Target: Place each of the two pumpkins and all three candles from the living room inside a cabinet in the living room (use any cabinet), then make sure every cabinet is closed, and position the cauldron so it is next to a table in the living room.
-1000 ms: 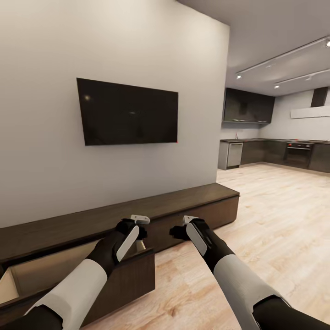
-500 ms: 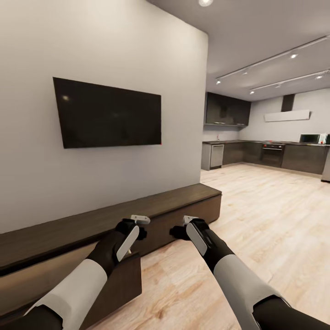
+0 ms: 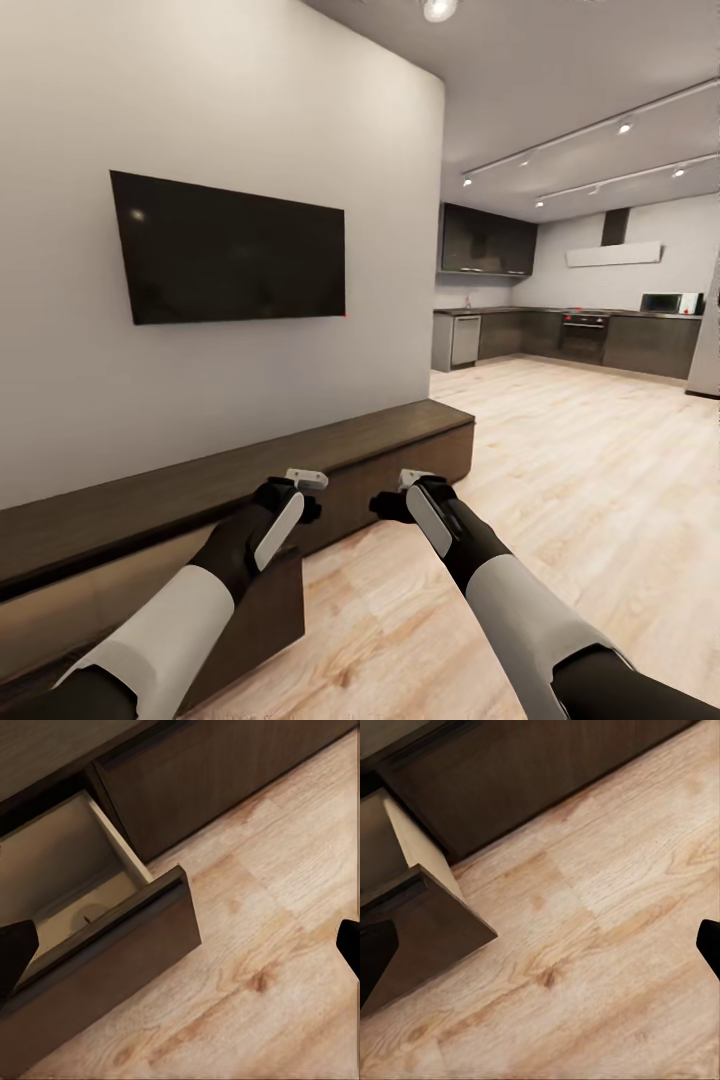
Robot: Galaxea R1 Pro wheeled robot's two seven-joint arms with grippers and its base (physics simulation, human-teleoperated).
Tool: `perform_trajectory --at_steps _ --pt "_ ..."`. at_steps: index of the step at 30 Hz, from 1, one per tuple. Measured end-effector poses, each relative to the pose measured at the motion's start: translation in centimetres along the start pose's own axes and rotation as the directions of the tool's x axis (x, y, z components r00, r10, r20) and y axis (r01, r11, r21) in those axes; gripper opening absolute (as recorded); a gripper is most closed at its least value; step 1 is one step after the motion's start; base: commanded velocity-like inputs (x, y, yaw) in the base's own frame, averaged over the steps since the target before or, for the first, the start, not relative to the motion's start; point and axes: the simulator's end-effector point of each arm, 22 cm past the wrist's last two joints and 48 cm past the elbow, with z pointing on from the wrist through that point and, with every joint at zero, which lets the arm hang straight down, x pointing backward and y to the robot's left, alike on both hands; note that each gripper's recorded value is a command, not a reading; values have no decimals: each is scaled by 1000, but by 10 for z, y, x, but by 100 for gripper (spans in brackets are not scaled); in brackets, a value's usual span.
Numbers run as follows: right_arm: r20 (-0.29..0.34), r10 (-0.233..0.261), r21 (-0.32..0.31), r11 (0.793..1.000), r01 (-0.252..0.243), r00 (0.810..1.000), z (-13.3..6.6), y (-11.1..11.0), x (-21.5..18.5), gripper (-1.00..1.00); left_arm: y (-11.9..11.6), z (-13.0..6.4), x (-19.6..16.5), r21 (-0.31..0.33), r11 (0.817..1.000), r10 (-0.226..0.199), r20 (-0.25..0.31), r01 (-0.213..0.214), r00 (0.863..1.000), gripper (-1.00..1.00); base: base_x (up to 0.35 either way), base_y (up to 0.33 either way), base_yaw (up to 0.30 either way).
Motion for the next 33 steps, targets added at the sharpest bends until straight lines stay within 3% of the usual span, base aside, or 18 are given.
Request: perform_trajectory --at_steps 13,23,33 --pt "2 5 0 1000 -5 1000 0 0 -1 100 0 0 1 0 1000 1 -2 -1 1000 100 -265 -28 0" --pt "2 6 0 1000 -6 1000 -2 0 -5 100 -1 -3 -2 5 1000 3 -11 -2 1000 100 -38 -13 0" --pt "2 7 -1 1000 -7 1000 -13 4 -25 100 -2 -14 -11 17 1000 25 -66 -23 997 100 -2 -1 0"
